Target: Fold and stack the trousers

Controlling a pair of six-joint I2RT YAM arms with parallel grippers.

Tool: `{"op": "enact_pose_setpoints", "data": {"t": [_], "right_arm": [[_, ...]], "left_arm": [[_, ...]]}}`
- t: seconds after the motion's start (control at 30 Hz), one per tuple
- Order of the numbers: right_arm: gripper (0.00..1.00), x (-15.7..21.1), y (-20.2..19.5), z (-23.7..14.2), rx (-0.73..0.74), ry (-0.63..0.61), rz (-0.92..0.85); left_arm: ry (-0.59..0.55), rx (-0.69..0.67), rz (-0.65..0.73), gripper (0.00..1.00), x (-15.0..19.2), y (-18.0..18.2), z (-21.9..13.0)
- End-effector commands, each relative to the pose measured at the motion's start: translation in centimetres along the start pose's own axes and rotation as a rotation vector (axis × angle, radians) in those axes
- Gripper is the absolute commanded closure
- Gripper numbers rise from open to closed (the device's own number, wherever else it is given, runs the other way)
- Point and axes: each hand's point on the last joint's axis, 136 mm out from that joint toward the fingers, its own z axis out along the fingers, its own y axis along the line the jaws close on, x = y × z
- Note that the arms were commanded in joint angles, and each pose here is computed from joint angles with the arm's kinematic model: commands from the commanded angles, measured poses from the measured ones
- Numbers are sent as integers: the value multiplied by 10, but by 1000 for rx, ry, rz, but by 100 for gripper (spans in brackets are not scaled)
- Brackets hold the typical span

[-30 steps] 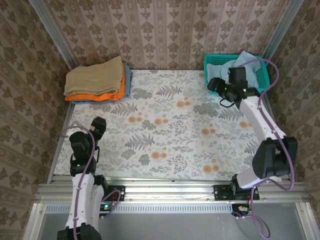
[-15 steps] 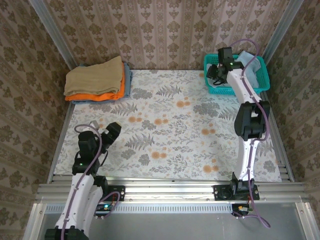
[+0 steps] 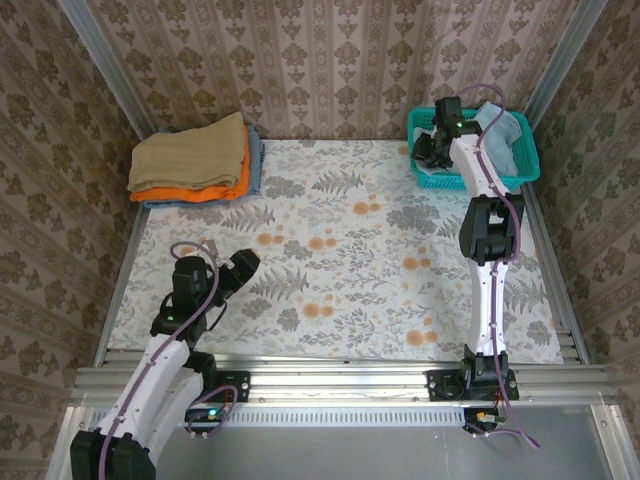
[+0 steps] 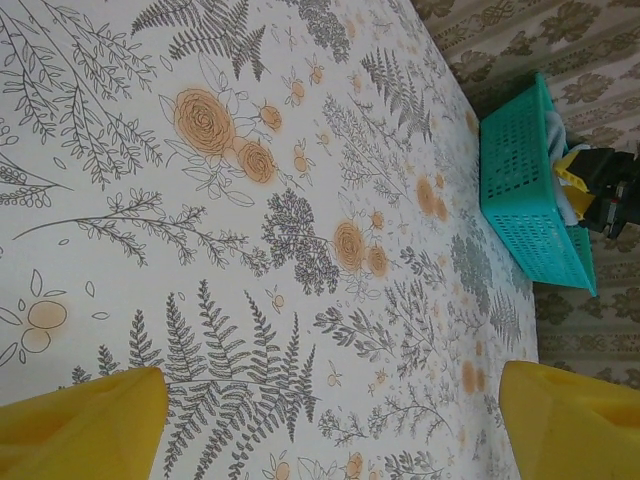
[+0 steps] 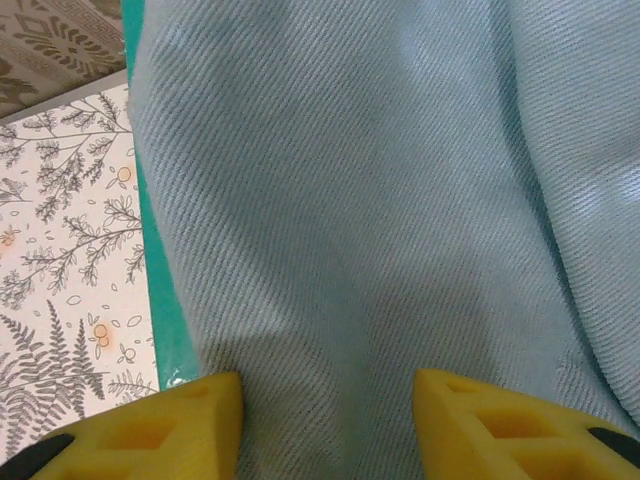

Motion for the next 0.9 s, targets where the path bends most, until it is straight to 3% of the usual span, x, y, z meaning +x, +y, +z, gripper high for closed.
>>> {"op": "enact_pose_setpoints", "data": {"t": [0.0, 0.2, 0.37, 0.57, 0.87], "right_arm": [[56, 9, 7, 8, -56, 50, 22], [83, 4, 2, 8, -53, 37, 49], [100, -8, 10, -18, -60, -28, 102], [100, -13, 34, -82, 1, -273, 78], [100, -15, 31, -181, 199, -573, 43]], "left_arm": [[-34, 32, 42, 14, -12, -18, -1], [-42, 38, 50, 15, -13, -23, 0], [-33, 38, 59, 16, -13, -25, 3], [-7, 78, 94, 17, -6, -44, 8], [32, 87, 156, 17, 9, -56, 11]]}}
